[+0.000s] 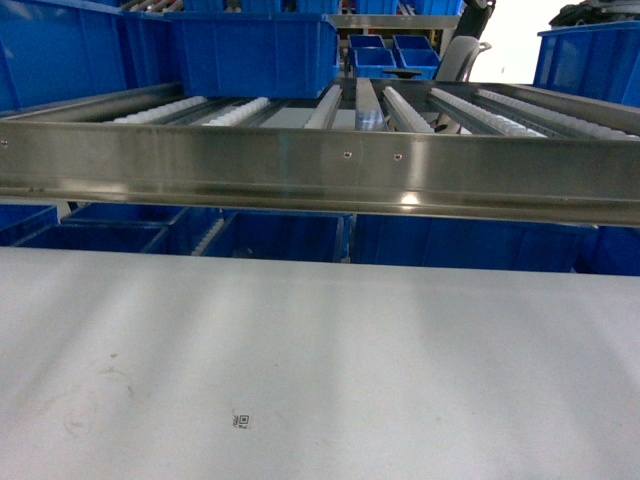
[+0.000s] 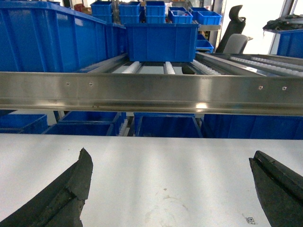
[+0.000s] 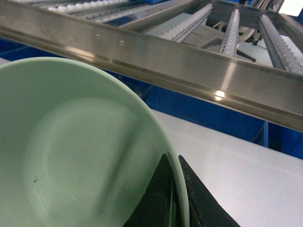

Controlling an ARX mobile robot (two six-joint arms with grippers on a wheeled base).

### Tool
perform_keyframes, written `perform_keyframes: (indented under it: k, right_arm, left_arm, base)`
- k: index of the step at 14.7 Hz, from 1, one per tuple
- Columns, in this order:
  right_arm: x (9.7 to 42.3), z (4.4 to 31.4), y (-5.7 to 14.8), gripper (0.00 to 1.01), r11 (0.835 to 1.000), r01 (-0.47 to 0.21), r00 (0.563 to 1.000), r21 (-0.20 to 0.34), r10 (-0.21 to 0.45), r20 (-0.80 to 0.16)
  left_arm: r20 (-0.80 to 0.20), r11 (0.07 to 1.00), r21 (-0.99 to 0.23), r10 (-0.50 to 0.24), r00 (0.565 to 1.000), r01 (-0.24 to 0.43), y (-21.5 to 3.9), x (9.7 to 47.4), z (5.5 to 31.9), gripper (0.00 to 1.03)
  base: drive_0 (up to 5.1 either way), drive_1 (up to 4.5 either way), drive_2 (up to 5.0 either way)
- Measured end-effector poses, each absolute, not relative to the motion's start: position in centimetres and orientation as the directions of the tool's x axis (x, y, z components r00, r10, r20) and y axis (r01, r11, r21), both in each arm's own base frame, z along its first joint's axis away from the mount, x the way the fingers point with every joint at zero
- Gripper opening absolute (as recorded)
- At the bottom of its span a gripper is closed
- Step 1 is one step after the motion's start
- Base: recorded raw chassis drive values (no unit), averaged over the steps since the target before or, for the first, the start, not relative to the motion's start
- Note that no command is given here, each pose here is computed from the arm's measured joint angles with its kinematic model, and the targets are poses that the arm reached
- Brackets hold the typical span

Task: Place green bowl on second shelf with right arm

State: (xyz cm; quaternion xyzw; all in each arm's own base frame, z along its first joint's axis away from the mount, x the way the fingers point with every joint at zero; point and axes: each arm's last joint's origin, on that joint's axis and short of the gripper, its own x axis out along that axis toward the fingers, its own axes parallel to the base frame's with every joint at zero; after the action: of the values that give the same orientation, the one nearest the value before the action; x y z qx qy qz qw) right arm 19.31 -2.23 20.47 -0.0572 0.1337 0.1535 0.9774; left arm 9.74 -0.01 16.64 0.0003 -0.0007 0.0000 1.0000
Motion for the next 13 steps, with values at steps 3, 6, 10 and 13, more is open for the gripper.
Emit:
perform_keyframes:
  k: [3, 6, 10, 13]
  right_arm:
    - [16.4, 21.5, -1.9, 0.02, 0.954, -0.299, 0.928, -0.015, 0.288, -0.237]
    - [14.0, 21.0, -0.5, 0.02, 0.946, -0.325, 0.919, 0.018, 0.320, -0.231]
    - [12.0, 20.3, 0.4, 0.02, 0.961, -0.275, 0.939, 0.028, 0.274, -0.207]
    - [11.5, 19.9, 0.4, 0.02, 0.970, -0.241, 0.950, 0.036, 0.243, -0.198]
  left_arm:
    - [0.001, 1.000, 0.000, 0.000, 1.000, 0.000, 0.0, 9.7, 16.6, 0.98]
    - [0.001, 1.000, 0.001, 0.000, 1.000, 0.000, 0.0, 9.7, 16.6, 0.98]
    - [0.001, 1.000, 0.000, 0.000, 1.000, 0.000, 0.0, 9.7, 16.6, 0.98]
    - [0.001, 1.000, 0.000, 0.000, 1.000, 0.000, 0.0, 9.7, 16.6, 0.98]
  base:
    - [0.0, 0.00, 0.0]
    - [0.0, 0.00, 0.0]
    - [0.0, 0.00, 0.0]
    - [0.0, 0.00, 0.0]
